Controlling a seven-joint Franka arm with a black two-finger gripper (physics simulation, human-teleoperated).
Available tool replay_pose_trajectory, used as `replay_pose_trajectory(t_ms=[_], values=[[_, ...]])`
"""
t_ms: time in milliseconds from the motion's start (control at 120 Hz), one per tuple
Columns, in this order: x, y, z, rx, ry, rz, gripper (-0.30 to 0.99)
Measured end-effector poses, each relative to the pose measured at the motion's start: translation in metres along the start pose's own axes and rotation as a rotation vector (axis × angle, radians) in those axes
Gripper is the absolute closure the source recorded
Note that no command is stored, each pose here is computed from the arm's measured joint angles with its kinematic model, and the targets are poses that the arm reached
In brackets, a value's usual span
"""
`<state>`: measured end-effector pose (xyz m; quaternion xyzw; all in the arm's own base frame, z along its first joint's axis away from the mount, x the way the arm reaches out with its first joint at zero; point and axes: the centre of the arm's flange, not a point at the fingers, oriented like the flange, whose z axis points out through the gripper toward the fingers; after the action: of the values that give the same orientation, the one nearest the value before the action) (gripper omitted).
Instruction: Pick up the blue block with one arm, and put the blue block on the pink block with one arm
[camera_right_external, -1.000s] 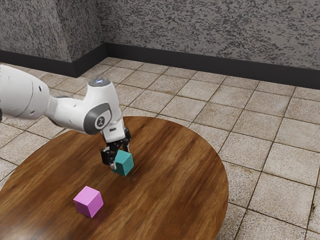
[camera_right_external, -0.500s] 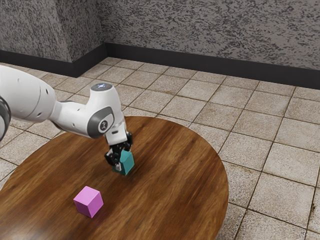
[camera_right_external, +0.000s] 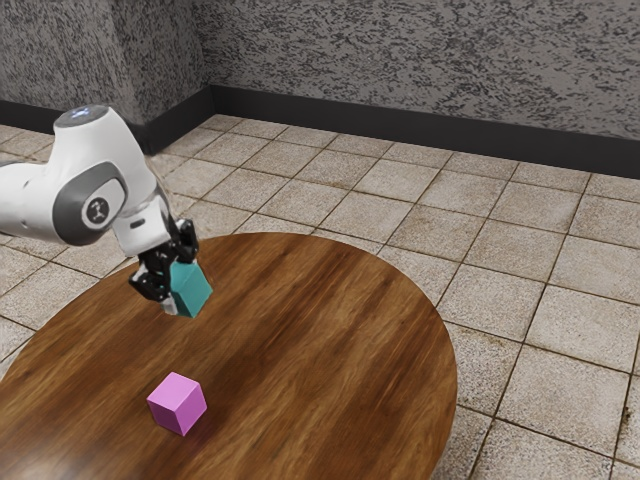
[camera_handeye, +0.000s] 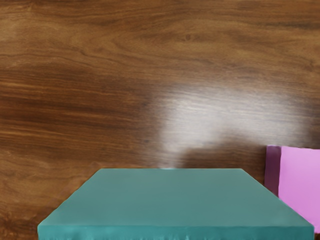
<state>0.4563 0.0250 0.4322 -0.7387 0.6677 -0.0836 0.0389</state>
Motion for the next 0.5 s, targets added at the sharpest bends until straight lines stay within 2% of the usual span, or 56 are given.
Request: replay_pose_trajectory(t_ms=[275, 317, 400, 500], values=[[-0.007, 0.041, 0.031, -0.105, 0.001, -0.003, 0.42], [-0.007, 0.045, 0.030, -0.108, 0.002, -0.001, 0.42], [-0.006, 0.058, 0.009, -0.073, 0.010, 0.004, 0.41], [-0.007, 0.070, 0.011, -0.084, 0.012, 0.006, 0.42]])
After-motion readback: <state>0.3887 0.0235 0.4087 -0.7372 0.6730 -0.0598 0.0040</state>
